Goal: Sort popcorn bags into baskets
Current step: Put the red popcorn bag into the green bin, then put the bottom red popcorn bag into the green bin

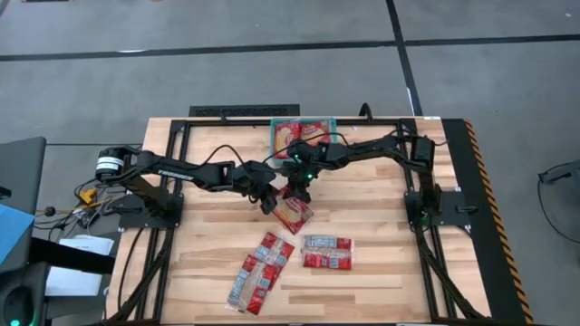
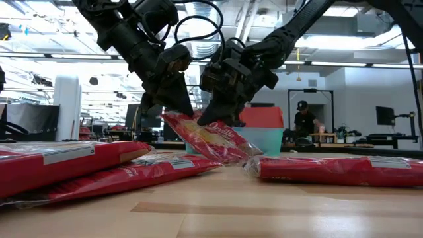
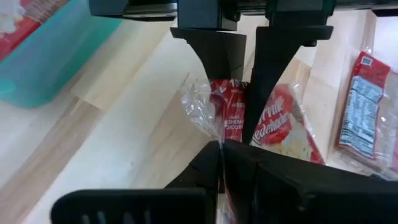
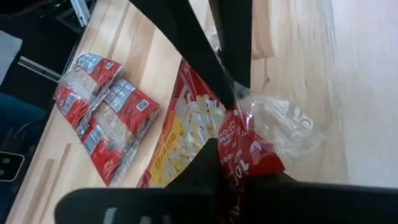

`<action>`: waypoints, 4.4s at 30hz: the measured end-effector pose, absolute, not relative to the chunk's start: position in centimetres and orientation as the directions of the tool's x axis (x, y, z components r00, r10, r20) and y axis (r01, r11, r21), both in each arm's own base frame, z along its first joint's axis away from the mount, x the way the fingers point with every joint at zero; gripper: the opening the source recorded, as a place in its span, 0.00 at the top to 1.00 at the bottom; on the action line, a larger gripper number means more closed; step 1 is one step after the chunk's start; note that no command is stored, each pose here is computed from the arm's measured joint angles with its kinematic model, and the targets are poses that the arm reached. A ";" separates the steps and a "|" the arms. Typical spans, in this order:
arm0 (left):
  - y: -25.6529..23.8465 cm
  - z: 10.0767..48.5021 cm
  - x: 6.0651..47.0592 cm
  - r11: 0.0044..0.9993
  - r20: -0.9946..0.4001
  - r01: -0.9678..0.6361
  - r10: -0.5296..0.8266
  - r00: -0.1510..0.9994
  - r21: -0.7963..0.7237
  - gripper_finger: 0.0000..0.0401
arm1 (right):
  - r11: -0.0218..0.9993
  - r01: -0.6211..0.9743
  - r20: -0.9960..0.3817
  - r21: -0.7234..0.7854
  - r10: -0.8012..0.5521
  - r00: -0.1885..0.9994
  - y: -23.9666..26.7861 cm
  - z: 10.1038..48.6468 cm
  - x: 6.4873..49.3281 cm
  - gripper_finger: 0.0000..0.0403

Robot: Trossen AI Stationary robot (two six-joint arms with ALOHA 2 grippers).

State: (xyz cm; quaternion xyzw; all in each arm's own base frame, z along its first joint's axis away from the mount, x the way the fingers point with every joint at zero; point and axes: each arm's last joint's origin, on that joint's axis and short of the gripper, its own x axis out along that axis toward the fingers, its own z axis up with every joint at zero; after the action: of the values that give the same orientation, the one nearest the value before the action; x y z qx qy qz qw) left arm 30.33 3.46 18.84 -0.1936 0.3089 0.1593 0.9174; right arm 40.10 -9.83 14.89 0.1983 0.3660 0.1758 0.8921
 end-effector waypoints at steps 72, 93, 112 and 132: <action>-5.8 22.0 21.1 0.751 -0.750 -0.461 -0.068 0.658 -0.473 0.41 | 0.836 0.530 -0.689 0.143 -0.300 0.660 -20.3 35.8 26.4 0.55; -17.4 13.9 26.0 0.572 -0.822 -0.647 -0.088 0.563 -0.505 0.41 | 0.896 0.437 -0.679 0.079 -0.272 0.682 -14.1 40.9 20.4 0.57; -17.9 11.9 27.9 0.542 -0.862 -0.678 -0.215 0.460 -0.497 0.99 | 0.910 0.410 -0.710 0.062 -0.249 0.659 -13.3 41.0 19.4 0.59; -6.8 22.4 28.4 0.648 -0.683 -0.585 0.134 0.718 -0.488 1.00 | 0.938 0.164 -0.545 0.305 0.030 0.838 -8.5 36.5 17.3 0.64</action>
State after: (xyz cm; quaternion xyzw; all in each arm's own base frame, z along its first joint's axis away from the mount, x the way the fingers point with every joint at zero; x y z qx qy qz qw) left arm 28.36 -6.83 22.41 -0.3632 0.3107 0.2106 0.8528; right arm 17.25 -8.47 36.47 0.1723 0.2824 -0.0355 0.9430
